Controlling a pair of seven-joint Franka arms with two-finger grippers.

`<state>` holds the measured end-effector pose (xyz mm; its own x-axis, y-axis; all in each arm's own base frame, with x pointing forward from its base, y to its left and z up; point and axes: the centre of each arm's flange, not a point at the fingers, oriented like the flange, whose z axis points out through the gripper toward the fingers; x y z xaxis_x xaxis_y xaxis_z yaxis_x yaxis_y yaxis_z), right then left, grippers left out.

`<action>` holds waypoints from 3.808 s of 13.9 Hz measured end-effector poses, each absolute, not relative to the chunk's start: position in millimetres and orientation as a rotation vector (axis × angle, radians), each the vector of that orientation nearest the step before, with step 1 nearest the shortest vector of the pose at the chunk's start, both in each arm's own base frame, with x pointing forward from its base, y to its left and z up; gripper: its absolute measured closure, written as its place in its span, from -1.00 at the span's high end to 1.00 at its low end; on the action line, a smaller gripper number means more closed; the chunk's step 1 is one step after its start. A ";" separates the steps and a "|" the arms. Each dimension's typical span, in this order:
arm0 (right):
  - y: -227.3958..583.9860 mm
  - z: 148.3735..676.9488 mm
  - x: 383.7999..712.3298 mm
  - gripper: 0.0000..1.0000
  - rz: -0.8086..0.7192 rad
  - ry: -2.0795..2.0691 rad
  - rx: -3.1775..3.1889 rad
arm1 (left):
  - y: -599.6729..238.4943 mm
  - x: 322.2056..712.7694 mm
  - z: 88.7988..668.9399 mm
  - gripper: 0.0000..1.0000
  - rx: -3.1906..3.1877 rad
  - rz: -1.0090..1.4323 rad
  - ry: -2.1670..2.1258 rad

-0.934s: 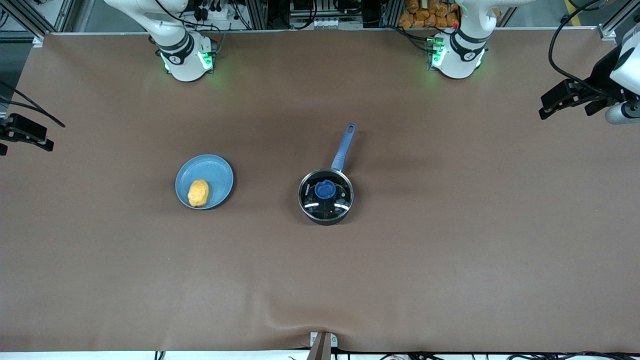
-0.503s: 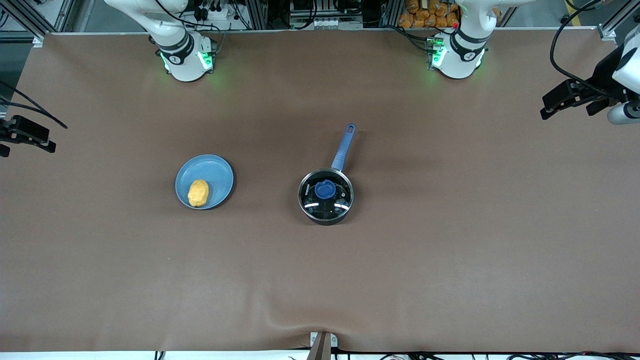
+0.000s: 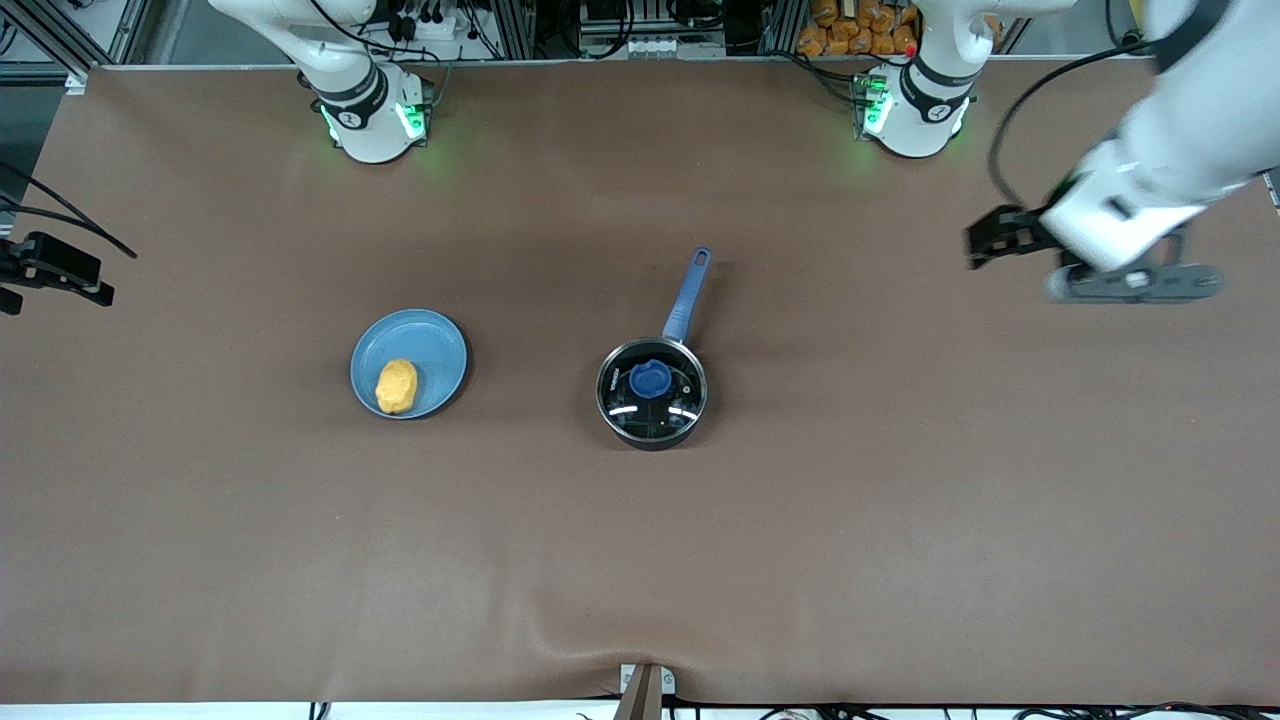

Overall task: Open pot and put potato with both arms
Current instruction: 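Reach the left gripper down to the blue knob of the glass lid, then grasp the lid knob with the left gripper while the right gripper reaches the potato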

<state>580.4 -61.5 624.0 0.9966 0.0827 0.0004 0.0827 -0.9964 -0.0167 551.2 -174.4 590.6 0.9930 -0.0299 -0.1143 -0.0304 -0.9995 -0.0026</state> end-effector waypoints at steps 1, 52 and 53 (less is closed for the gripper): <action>-61.5 623.6 580.8 1.00 -0.002 -0.129 -3.122 | -201.8 552.0 580.8 1.00 -3.127 0.194 0.044; 98.1 269.8 597.2 1.00 0.059 -0.090 -3.127 | -512.5 548.9 292.4 0.35 -3.196 -0.015 -0.296; 98.4 260.1 595.3 1.00 0.039 -0.085 -3.127 | -512.9 549.1 293.5 0.35 -3.198 -0.017 -0.297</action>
